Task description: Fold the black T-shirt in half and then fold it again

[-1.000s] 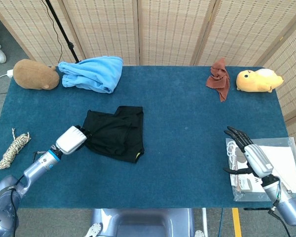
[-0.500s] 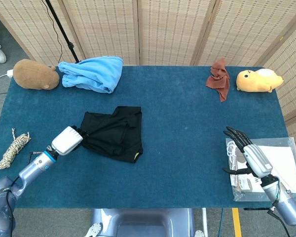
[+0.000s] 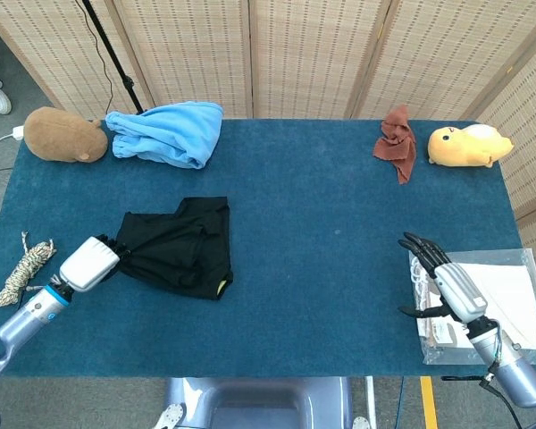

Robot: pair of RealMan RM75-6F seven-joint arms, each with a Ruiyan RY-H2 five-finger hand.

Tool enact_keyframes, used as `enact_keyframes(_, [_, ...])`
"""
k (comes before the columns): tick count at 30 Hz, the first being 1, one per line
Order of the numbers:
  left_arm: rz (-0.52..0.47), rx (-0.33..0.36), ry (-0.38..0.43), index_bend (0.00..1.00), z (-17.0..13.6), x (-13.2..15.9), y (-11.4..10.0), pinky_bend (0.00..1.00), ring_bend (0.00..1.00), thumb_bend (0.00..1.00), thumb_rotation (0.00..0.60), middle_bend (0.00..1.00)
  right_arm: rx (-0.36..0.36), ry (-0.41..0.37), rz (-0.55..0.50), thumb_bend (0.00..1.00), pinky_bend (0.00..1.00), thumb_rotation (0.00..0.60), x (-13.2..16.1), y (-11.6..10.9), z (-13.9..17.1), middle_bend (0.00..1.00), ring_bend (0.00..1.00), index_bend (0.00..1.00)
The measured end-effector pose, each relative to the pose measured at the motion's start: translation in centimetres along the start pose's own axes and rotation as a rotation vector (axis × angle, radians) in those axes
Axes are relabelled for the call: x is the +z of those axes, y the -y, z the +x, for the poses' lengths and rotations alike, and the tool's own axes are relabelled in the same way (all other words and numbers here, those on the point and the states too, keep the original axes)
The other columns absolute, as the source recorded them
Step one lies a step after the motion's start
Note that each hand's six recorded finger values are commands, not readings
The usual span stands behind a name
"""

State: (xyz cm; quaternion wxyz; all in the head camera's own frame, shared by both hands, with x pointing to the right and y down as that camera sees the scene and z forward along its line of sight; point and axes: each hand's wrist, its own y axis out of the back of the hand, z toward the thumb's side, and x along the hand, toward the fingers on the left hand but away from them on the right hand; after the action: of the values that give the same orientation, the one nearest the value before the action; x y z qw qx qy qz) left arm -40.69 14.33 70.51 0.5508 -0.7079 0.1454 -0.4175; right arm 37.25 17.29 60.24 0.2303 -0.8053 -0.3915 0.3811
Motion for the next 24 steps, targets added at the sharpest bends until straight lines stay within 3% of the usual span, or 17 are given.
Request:
enact_keyframes(13, [0.025,-0.039,-0.031,0.82,-9.2,-1.6,-0.2,0.61,0.59,0.49,0.600,0.62,0.049,0.014,0.013,0.00,0.00,0.600,-0.3,1.4,-0.8,0.00,0.00,0.00])
enact_keyframes(18, [0.033,0.011,-0.120,0.82,-11.4,-3.1,-1.5,0.61,0.59,0.48,0.600,0.62,0.052,0.013,0.013,0.00,0.00,0.600,-0.3,1.6,-1.0,0.00,0.00,0.00])
enact_keyframes(22, [0.042,0.013,-0.128,0.69,-11.8,-3.6,-1.9,0.61,0.51,0.38,0.600,0.51,0.054,0.007,0.012,0.00,0.00,0.600,-0.1,1.6,-1.1,0.00,0.00,0.00])
enact_keyframes(24, [0.027,0.002,-0.118,0.53,-11.6,-3.5,-1.7,0.60,0.41,0.22,0.600,0.37,0.055,0.004,0.012,0.00,0.00,0.600,0.0,1.6,-1.1,0.00,0.00,0.00])
